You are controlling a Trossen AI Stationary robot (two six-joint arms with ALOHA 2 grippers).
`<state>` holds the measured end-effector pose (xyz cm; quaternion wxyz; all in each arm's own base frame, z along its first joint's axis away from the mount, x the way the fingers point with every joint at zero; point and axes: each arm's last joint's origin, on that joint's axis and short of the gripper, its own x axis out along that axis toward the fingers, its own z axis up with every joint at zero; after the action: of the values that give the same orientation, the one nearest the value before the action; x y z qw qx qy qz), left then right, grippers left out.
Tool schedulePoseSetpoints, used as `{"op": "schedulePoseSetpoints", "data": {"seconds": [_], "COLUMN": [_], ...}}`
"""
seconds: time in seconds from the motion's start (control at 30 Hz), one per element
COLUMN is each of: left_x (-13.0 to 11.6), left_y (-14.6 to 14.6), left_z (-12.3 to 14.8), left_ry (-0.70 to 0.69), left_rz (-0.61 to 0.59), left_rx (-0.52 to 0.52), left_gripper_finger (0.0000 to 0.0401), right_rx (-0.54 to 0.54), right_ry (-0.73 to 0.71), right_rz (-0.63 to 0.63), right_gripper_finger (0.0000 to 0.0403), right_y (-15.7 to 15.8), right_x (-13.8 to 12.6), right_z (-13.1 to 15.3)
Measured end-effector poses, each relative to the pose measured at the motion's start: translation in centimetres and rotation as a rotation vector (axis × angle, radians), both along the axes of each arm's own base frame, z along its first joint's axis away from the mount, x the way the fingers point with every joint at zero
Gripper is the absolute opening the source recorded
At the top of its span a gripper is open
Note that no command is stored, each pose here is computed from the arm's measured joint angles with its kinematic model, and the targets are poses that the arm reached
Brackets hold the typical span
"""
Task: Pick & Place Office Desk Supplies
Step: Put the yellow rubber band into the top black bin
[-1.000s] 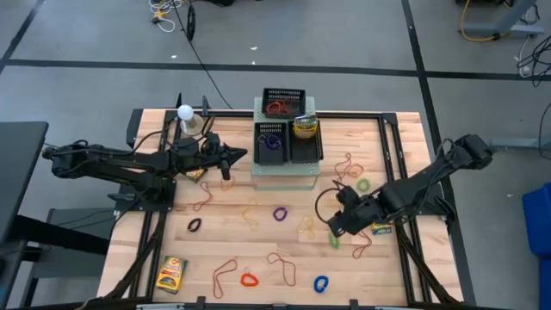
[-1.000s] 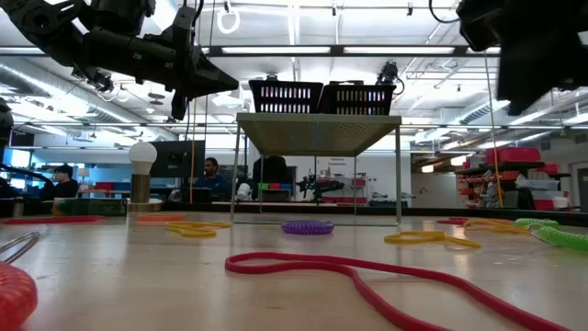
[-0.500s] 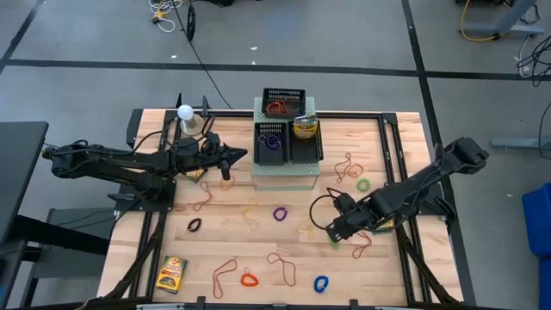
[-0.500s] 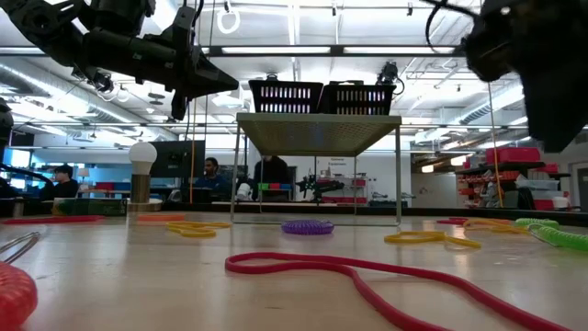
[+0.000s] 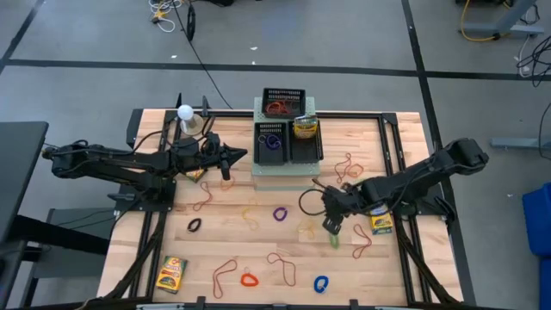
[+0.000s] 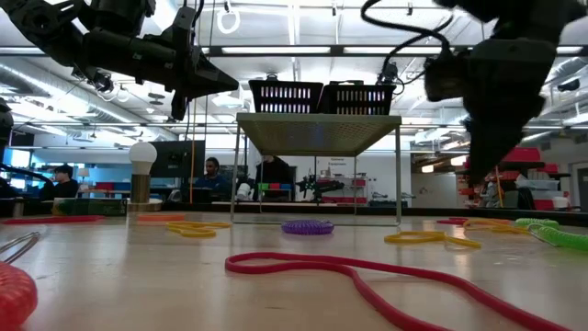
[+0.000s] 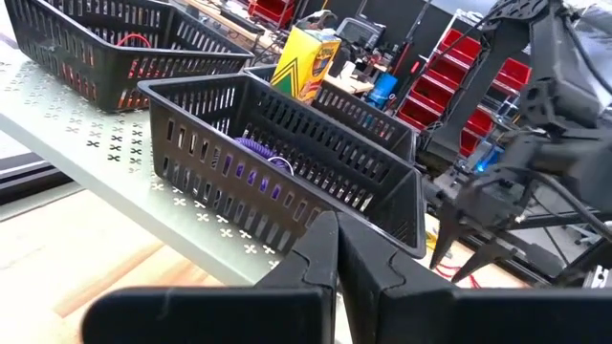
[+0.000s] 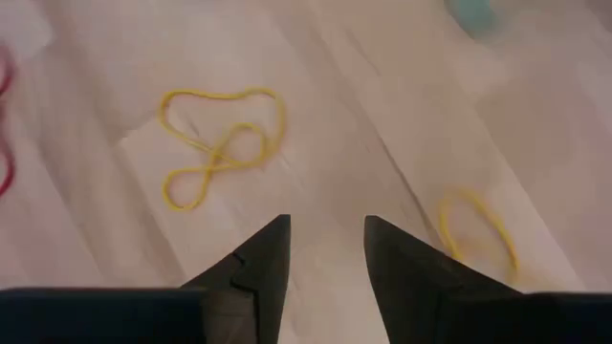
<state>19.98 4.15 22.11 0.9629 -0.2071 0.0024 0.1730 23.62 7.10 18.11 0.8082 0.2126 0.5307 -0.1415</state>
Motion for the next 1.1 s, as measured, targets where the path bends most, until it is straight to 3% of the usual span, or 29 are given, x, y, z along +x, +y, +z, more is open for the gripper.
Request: {"op": "schedulePoseSetpoints", "data": {"seconds": [0.17,0.33,0.5,0.9,1.1], "left_x": [0.0,0.0,0.0,0.0,0.0], "left_y": [0.0,0.0,0.0,0.0,0.0], "left_z": [0.0,0.0,0.0,0.1,0.0], "left_ry": [0.000,0.000,-0.002,-0.004,-0.002], "left_rz": [0.000,0.000,0.002,-0.003,0.000], "left_rx": [0.000,0.000,0.000,0.000,0.000], "left_gripper_finger": [0.0008,0.0008,0.0008,0.0008,0.0008], "right_rx": [-0.001,0.011,0.066,0.009,0.000], "right_ry": [-0.104,-0.144,-0.148,-0.007,0.027], "right_rz": [0.100,-0.061,-0.196,-0.111,-0.038], "right_gripper_finger": [0.0165,0.0192,0.0191,0.0188,0.0155], "right_y": [-0.8,-1.1,-0.4,1.2,1.0], "right_x": [0.7,1.2,2.6,5.4,5.3], "right_z": [-0.7,-0.8,-1.6,-5.3,-5.5]}}
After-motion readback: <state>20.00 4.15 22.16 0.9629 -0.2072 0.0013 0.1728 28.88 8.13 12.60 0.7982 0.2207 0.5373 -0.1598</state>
